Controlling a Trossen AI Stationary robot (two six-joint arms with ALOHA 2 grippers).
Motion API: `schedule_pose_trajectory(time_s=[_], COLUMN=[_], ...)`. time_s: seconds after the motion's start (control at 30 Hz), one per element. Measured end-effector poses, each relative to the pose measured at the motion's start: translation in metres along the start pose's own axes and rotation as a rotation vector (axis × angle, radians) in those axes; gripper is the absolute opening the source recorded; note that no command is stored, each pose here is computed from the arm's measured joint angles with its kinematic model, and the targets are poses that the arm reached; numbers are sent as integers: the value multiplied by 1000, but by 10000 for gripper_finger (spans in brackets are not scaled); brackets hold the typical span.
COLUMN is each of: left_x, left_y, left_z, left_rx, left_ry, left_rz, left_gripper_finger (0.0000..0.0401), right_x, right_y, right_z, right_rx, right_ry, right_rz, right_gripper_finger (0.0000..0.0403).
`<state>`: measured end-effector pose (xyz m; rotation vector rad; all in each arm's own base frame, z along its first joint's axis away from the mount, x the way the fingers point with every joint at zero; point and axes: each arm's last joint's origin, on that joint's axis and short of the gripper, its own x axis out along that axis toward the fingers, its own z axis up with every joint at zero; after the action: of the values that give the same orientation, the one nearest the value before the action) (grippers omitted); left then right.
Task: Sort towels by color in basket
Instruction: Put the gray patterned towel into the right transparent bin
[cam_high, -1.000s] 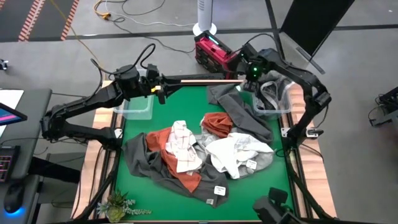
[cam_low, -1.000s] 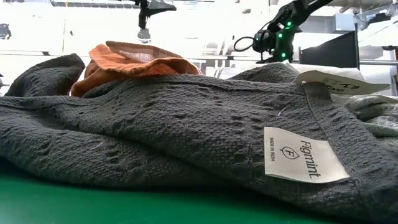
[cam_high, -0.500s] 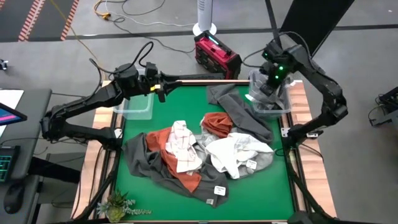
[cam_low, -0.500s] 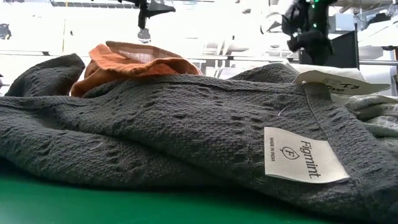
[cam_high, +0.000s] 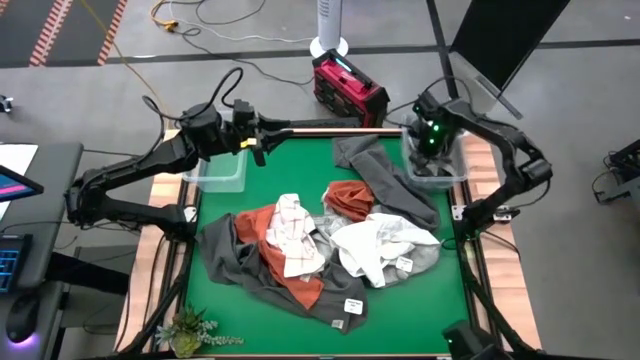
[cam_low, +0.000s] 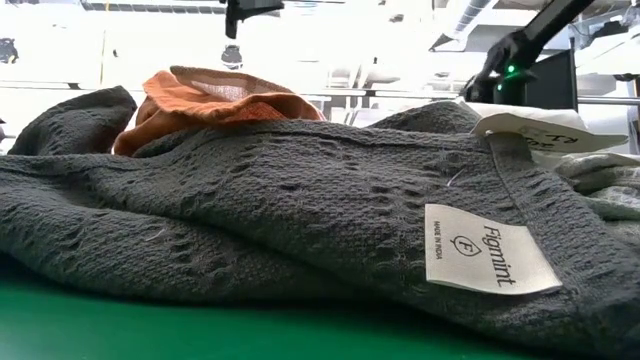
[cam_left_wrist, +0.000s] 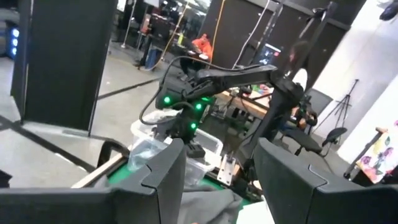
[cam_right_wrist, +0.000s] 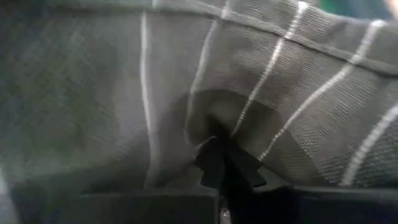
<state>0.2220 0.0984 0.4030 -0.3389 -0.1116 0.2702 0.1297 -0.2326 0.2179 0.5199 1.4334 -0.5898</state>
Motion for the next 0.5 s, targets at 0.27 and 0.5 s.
schedule_pose_trajectory(time_s=[0.27, 0.5], left_x=[0, 0], left_y=[1, 1], left_z=[-1, -1], left_rx=[21, 51], left_ry=[13, 11], left_rz=[6, 12], left_gripper_finger=[180, 180], right_x=[-2, -35], right_y=[1, 9], right_z=[-2, -15], right_rx=[-19, -164], right_ry=[34, 95], right_rz=[49, 107], right_gripper_finger=[75, 187])
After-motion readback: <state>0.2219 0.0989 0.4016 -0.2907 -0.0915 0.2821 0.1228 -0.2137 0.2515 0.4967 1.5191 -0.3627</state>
